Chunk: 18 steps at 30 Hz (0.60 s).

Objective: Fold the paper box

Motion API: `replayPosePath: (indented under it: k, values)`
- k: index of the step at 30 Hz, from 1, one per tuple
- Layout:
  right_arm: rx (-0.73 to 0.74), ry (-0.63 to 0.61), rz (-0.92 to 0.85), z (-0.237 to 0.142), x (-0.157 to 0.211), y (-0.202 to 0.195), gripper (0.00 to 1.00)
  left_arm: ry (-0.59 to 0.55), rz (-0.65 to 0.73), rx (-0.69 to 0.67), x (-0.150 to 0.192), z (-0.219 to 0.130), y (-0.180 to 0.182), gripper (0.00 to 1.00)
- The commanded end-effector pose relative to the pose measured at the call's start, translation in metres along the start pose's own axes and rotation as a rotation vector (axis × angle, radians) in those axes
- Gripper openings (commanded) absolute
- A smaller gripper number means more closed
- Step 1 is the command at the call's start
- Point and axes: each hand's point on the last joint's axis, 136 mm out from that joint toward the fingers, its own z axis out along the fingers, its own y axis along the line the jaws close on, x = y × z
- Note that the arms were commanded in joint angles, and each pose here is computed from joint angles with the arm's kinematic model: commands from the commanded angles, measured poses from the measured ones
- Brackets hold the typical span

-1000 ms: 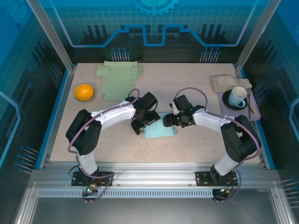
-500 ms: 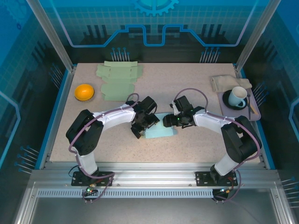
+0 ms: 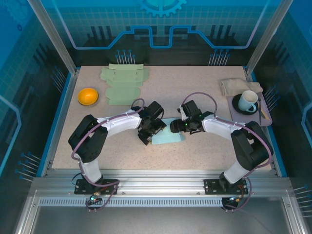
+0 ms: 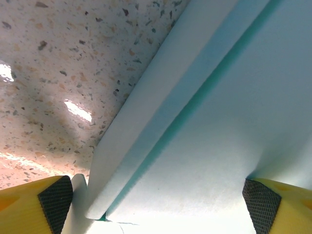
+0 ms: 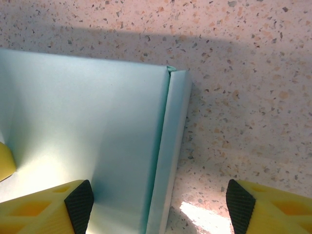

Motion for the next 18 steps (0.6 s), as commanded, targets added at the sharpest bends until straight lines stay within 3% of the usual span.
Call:
replayPosePath:
  k: [1,18]
  values:
    - [0.029,0.084,0.01,0.004,0.026,-0.008,0.75,0.013,-0.024,-0.013,0.005,0.002,0.007,0.93]
    - [0.033,0.086,0.006,0.004,0.026,-0.008,0.74,-0.016,-0.003,-0.034,-0.002,0.011,0.01,0.86]
